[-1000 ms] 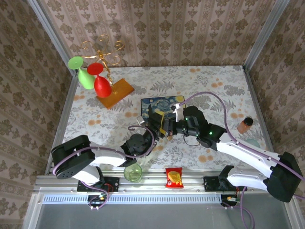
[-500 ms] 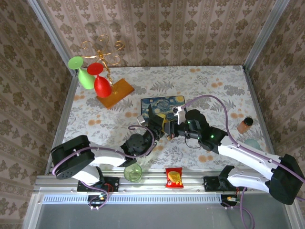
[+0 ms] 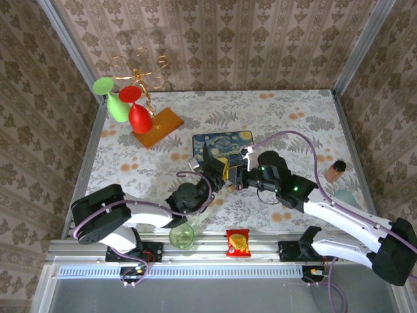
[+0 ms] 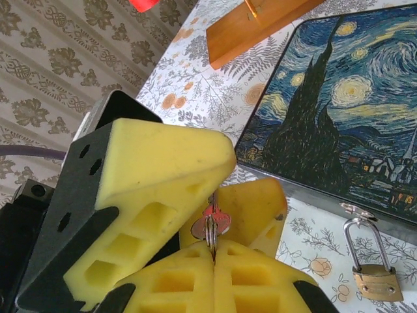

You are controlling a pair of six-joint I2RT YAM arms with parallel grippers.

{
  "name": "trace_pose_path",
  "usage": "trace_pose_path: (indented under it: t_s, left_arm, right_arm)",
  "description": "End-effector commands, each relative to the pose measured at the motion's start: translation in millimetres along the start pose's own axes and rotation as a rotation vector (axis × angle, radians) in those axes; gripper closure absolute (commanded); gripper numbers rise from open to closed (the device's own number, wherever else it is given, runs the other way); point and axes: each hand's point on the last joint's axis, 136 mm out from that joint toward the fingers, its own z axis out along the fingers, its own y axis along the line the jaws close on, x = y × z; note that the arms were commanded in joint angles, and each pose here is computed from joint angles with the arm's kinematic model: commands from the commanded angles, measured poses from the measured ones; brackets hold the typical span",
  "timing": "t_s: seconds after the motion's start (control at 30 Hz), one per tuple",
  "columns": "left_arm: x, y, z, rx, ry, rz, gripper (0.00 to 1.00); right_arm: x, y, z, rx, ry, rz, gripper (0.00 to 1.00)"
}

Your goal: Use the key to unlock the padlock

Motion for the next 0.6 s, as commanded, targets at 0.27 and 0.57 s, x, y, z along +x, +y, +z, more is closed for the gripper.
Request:
trace_pose_path:
  t_s: [0.27, 0.57]
  left_arm:
    - [-10, -6, 1, -0.027, -0.035, 0.100, 0.71]
    - [-12, -3, 2, -0.044, -0.033, 0.130, 0.87]
  right_arm:
    - [7, -13, -9, 0.051, -0.003, -0.016, 1.00]
    - [9, -15, -8, 0.053, -0.001, -0.015, 1.00]
